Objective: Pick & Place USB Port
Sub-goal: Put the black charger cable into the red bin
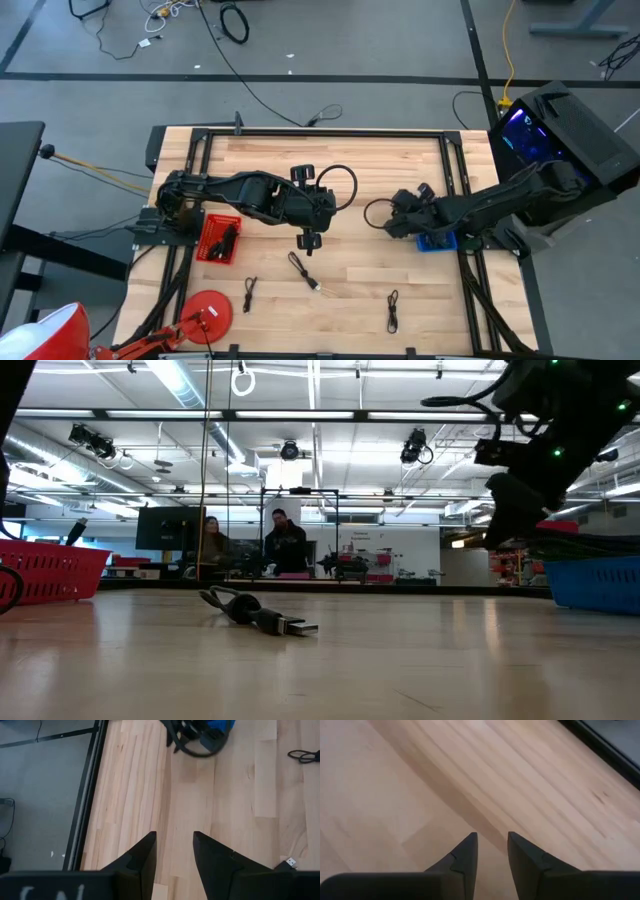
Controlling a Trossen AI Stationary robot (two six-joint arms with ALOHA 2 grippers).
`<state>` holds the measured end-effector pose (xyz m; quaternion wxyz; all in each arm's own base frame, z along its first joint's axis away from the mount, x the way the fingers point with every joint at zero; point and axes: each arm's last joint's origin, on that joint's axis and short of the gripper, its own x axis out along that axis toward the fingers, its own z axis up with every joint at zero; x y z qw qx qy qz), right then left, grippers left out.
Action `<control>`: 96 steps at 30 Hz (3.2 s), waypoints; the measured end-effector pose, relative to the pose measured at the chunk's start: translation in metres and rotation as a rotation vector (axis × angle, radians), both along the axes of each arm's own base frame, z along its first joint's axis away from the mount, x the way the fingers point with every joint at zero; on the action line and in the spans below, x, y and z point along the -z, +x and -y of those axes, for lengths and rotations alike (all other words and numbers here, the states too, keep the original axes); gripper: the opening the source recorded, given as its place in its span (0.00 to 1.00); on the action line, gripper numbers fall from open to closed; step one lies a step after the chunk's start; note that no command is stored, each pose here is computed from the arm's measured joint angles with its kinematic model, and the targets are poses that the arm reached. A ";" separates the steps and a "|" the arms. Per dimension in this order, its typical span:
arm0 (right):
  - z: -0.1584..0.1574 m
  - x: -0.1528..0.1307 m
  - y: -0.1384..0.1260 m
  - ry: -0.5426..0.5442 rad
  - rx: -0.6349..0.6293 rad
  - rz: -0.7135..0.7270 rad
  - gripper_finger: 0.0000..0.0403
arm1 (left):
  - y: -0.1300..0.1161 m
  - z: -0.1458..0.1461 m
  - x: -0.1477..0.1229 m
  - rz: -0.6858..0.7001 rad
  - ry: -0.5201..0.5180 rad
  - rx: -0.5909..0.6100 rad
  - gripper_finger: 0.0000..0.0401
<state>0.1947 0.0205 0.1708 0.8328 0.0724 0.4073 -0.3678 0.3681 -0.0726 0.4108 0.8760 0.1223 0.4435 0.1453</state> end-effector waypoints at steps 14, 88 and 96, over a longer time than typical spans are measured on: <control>-0.001 -0.025 0.002 0.017 -0.098 0.170 0.27 | 0.001 -0.004 0.000 0.002 -0.001 -0.011 0.33; -0.206 0.055 0.020 0.411 -1.170 -0.244 0.38 | -0.004 -0.008 0.003 -0.027 -0.040 -0.095 0.33; -0.199 0.056 0.027 0.393 -1.168 -0.255 0.04 | -0.004 -0.008 0.003 -0.022 -0.043 -0.098 0.33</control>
